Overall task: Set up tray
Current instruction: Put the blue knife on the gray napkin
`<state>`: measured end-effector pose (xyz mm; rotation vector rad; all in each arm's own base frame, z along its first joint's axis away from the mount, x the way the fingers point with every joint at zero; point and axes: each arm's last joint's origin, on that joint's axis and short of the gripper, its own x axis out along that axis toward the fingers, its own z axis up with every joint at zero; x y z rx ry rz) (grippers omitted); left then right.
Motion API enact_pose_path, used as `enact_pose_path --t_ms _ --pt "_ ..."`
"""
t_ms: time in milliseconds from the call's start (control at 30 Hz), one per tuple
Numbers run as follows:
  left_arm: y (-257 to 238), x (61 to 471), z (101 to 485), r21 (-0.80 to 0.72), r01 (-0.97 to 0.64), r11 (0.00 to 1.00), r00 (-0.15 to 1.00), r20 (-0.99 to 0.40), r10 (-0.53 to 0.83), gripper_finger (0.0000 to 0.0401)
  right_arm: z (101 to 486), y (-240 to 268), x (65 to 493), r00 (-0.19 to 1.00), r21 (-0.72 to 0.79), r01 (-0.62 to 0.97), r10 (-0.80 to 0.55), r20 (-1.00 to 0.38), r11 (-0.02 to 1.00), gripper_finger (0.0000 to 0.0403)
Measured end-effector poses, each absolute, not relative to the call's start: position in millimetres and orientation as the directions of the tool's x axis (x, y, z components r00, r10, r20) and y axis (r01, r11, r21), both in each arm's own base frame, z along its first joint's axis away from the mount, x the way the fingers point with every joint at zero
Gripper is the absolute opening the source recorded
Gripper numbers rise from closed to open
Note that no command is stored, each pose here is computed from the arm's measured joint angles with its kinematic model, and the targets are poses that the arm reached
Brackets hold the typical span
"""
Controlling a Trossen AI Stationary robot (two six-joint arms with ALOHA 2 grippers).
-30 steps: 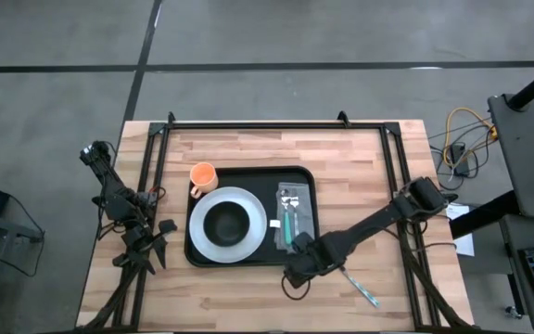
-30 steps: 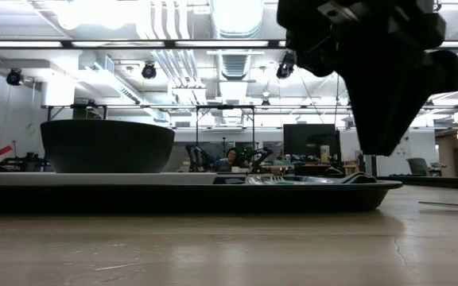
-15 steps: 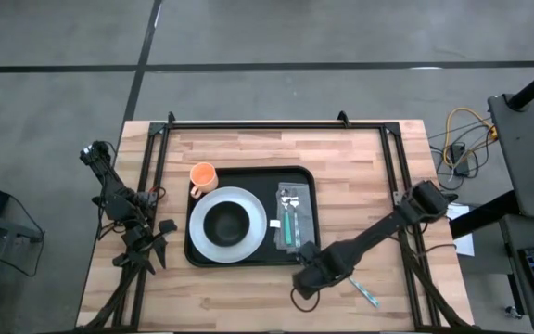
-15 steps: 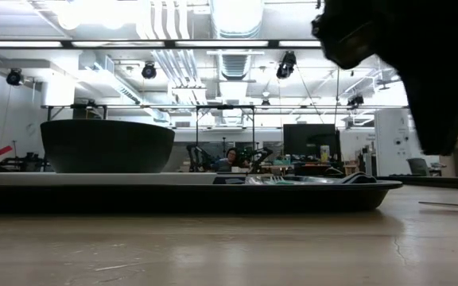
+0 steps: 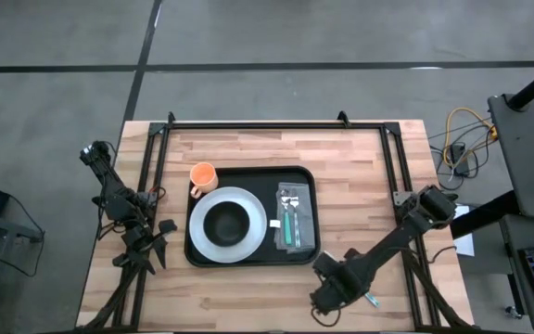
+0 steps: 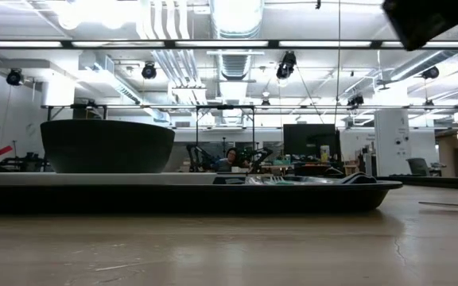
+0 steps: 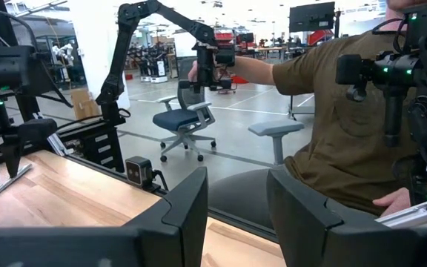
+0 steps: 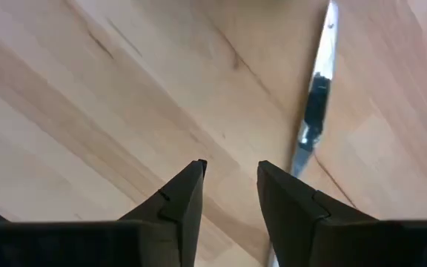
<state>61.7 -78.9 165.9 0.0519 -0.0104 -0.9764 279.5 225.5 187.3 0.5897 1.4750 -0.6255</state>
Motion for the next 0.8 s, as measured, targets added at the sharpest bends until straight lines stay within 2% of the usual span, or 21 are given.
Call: enact_pose_path --t_ms 433,633,800 --pt "-78.9 61.7 165.9 0.048 0.828 0.559 0.56 -0.014 -0.828 0.012 192.5 229.2 254.6 -0.017 -0.062 0.666 -0.068 -0.998 0.744 0.016" --pt "-78.9 61.7 165.9 0.049 0.828 0.559 0.56 -0.014 -0.828 0.0121 183.2 222.8 231.4 -0.04 -0.112 0.688 -0.116 -0.992 0.717 0.0174" --pt "-78.9 61.8 165.8 0.049 0.828 0.559 0.56 -0.015 -0.828 0.012 184.9 224.2 219.6 0.018 -0.03 0.705 -0.06 -0.998 0.708 0.0182"
